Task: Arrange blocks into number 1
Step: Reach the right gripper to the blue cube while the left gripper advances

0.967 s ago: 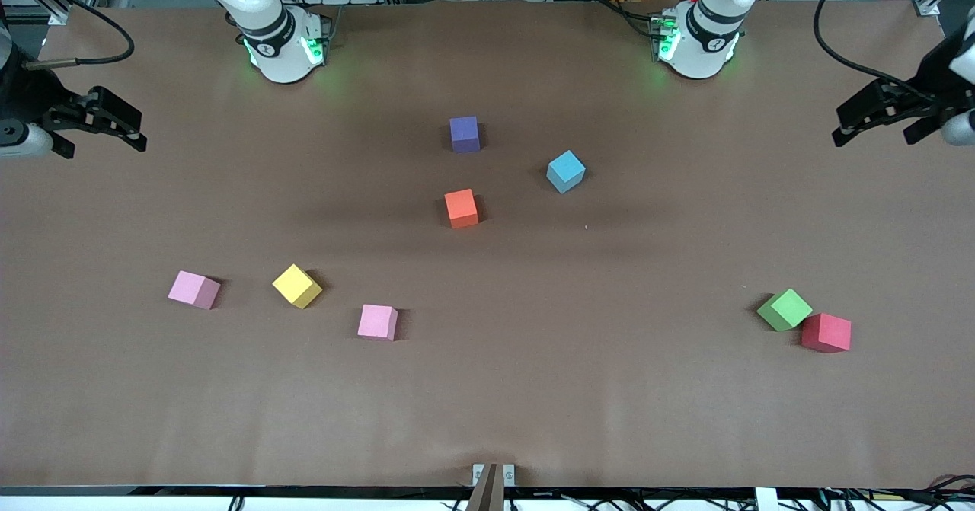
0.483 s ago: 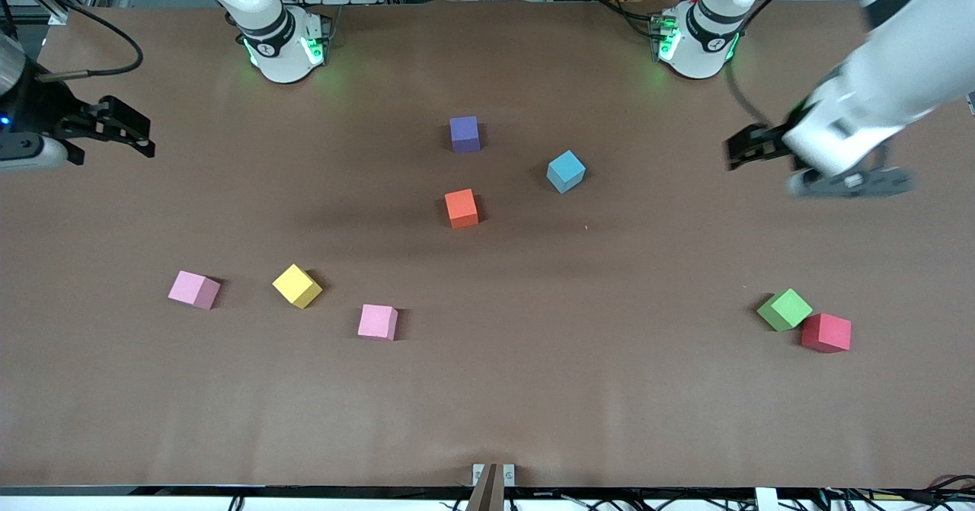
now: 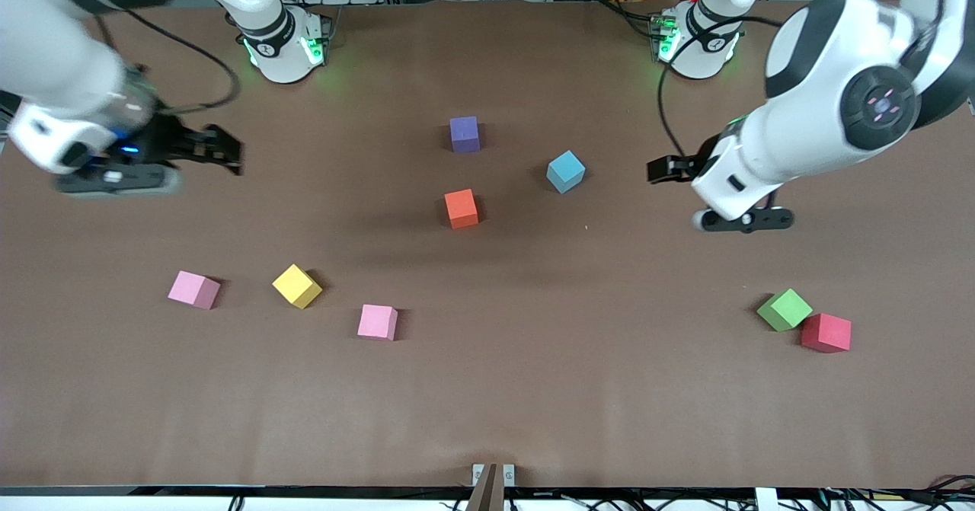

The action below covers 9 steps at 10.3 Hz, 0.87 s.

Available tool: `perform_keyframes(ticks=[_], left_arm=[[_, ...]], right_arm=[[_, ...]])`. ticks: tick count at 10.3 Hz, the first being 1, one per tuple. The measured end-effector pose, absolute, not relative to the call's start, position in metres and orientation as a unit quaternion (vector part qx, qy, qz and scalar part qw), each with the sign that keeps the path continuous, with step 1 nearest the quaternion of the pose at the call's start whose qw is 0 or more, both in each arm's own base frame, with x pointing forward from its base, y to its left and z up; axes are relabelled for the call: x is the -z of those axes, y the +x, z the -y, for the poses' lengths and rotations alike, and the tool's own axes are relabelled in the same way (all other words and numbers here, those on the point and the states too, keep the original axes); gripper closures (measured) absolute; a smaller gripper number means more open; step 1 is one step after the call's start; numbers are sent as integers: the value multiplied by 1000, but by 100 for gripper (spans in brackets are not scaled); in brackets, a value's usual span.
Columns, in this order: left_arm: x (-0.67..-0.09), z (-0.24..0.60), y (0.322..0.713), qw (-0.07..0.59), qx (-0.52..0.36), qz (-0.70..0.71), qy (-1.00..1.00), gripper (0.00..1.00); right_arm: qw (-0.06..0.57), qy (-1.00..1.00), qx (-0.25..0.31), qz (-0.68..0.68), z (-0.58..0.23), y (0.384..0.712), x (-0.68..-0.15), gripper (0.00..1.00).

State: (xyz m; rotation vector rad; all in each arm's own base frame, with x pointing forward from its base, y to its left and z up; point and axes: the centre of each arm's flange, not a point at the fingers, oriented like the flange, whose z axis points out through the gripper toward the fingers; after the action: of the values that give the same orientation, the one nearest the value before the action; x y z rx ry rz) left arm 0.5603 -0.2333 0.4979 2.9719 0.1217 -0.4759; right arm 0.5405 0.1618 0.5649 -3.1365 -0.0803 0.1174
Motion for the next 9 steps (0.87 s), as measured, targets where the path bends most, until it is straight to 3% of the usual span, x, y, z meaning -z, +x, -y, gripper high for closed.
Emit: perform_keyframes(ticks=[5,9], left_arm=[[-441,281,557,57,204,-50,976,0],[-429,279,563,58,205,-56,975,0]], right_arm=[[-20,-998,-62,25,-308,463,-489,0],[-18,-998,-57,15,-411,372,-427,0]])
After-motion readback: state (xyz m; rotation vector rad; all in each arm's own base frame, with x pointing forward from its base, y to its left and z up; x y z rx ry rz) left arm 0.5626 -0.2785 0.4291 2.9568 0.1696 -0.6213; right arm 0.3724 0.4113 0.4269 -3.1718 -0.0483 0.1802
